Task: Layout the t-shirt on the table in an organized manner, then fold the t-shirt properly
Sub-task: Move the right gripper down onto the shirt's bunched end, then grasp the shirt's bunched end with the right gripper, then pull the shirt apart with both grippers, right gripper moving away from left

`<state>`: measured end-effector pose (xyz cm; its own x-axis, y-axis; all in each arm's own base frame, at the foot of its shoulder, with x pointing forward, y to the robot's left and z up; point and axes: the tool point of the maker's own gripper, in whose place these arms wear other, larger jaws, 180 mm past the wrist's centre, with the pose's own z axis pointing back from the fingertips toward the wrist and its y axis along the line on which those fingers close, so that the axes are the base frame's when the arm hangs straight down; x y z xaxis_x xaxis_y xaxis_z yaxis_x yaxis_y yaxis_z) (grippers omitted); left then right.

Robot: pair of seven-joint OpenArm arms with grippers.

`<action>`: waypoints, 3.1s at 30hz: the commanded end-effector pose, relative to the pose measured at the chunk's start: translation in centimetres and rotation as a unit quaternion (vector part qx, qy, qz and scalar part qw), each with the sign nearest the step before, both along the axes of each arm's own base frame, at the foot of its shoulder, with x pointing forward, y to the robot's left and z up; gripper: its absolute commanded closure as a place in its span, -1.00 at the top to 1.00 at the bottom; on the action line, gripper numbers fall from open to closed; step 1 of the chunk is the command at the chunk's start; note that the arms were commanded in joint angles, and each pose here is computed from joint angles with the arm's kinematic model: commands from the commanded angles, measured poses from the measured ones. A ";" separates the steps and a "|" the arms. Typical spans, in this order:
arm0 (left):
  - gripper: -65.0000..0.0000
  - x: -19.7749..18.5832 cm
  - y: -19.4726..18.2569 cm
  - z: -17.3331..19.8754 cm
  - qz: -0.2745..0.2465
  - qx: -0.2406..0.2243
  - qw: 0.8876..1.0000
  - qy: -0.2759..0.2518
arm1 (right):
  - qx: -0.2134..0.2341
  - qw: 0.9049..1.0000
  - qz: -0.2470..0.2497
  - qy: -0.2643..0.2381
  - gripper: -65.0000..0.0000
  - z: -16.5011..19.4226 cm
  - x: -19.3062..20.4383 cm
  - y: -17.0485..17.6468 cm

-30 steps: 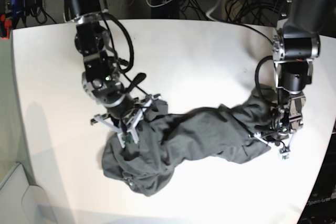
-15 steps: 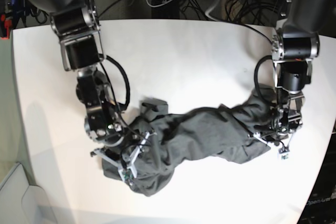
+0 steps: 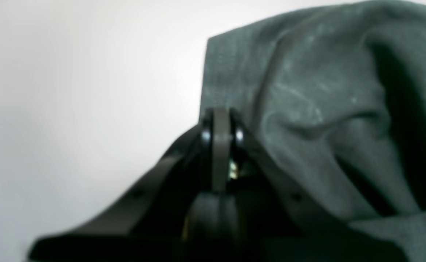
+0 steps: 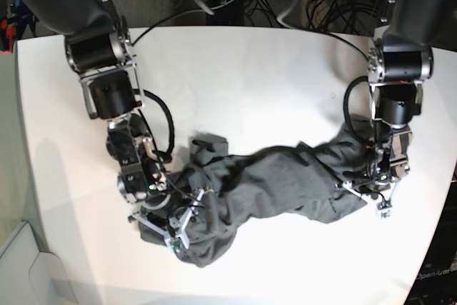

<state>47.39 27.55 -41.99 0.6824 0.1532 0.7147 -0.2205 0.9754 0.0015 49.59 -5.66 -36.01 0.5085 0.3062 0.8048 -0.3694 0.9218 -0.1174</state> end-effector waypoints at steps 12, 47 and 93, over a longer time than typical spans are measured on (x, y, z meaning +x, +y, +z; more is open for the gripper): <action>-0.99 1.8 -1.1 1.8 -0.008 -0.006 1.000 -0.024 | 0.027 1.000 0.007 -0.014 -0.34 -0.4 1.2 1.5; -0.99 1.3 -0.9 1.3 -0.007 -0.004 1.000 -0.019 | 0.015 0.998 0.013 -0.055 0.00 4.6 2.3 1.7; -0.99 0.4 -0.8 0.4 -0.006 -0.006 1.000 -0.010 | -0.064 0.994 0.026 -0.085 -1.00 5.8 1.4 -3.1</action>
